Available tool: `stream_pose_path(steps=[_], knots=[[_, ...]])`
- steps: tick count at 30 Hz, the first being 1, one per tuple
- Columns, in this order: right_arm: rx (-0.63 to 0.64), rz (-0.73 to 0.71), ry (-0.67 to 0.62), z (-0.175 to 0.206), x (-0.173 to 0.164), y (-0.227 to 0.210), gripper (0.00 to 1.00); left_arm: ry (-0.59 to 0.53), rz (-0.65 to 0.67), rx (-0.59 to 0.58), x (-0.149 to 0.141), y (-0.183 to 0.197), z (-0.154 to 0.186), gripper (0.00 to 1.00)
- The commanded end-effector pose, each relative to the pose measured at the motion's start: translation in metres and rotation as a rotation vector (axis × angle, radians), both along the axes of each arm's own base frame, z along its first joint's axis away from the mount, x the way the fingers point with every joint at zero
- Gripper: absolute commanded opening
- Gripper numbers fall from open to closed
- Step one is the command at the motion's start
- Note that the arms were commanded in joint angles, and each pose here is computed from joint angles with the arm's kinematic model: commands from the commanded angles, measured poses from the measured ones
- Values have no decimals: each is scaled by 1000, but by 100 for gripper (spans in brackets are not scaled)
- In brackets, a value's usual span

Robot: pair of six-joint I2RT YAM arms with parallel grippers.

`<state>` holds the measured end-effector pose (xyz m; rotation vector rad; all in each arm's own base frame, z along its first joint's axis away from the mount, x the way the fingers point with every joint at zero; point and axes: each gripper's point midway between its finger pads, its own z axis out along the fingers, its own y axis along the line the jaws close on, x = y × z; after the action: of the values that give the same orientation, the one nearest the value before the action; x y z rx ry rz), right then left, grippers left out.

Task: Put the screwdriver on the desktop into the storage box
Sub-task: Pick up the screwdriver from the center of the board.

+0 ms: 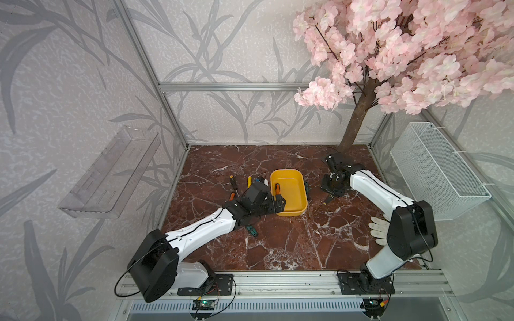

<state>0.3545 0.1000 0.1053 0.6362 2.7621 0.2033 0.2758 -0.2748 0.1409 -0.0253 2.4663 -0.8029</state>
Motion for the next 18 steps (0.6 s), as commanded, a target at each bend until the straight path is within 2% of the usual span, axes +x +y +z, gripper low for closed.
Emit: stream_pose_path(steps=[1, 7, 18], knots=[[-7, -57, -5, -5, 3, -14, 46, -39, -35, 9, 4, -21, 6, 98], [1, -110, 54, -30, 4, -31, 46, -29, -73, 40, -3, -37, -2, 99], [-2, -147, 141, -67, 10, -31, 46, -28, -62, 68, -11, -27, -8, 99]])
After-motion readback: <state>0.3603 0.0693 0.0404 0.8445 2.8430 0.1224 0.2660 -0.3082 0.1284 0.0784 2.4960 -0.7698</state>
